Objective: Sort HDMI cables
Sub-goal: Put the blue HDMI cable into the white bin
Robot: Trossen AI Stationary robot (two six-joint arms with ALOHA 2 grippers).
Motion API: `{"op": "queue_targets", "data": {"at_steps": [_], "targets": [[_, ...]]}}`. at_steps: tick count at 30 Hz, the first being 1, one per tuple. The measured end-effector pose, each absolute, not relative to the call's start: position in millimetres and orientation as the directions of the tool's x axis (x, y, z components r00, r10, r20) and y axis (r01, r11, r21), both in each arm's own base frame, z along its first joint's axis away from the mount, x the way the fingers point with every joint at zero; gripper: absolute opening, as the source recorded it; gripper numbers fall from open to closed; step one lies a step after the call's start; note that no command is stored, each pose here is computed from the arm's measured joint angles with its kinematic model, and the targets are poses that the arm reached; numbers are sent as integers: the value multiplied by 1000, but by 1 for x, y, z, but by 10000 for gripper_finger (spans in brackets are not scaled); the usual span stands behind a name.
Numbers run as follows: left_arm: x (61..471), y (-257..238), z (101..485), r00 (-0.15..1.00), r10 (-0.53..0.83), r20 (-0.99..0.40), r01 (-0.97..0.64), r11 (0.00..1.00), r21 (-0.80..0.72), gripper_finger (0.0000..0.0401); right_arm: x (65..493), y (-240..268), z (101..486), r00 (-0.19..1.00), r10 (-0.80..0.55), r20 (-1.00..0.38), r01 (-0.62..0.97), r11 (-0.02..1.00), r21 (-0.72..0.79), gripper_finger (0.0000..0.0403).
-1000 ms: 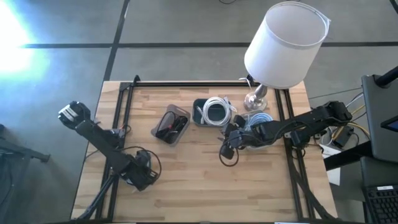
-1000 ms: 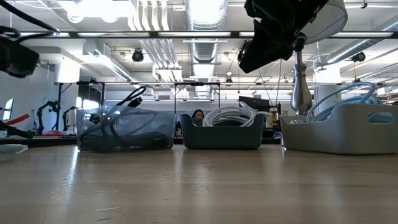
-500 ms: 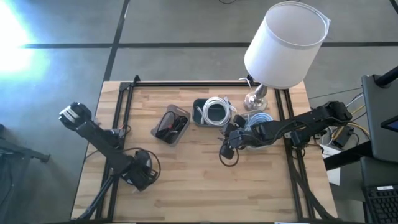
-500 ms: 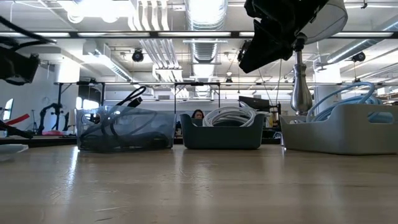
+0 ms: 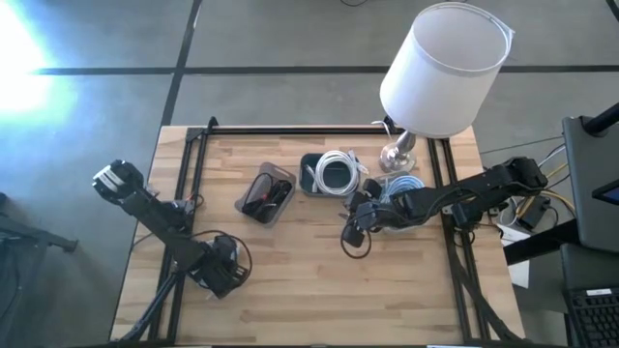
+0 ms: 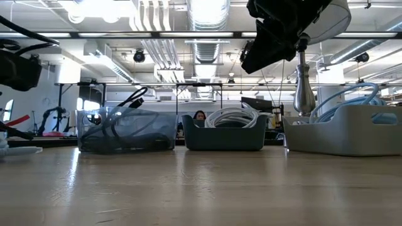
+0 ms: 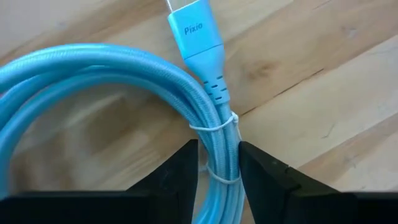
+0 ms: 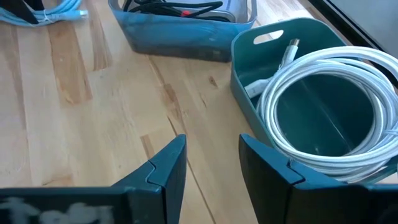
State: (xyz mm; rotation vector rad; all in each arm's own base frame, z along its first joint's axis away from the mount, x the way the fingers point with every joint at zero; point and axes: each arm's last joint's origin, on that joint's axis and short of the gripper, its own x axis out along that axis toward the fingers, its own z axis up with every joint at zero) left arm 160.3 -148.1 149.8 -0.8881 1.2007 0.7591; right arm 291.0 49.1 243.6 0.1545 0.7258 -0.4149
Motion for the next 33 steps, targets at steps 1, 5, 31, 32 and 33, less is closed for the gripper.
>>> {"op": "queue_targets", "data": {"at_steps": [1,5,31,32,33], "targets": [[161,-148,150,212,35,-977,-867,468,-171,117,291,49,244,671,-314,-671,420,908,-5,140],[163,-150,150,256,35,-966,-840,502,-205,86,291,49,244,675,-313,-669,419,908,-2,135],[216,-155,208,623,205,-755,-607,735,-301,43,288,53,203,917,-118,-381,329,762,557,111],[219,-154,213,641,224,-734,-591,754,-286,44,288,53,203,919,-117,-376,327,759,563,109],[222,-153,218,657,243,-713,-577,772,-268,44,288,53,204,921,-117,-372,325,757,567,108]]}}
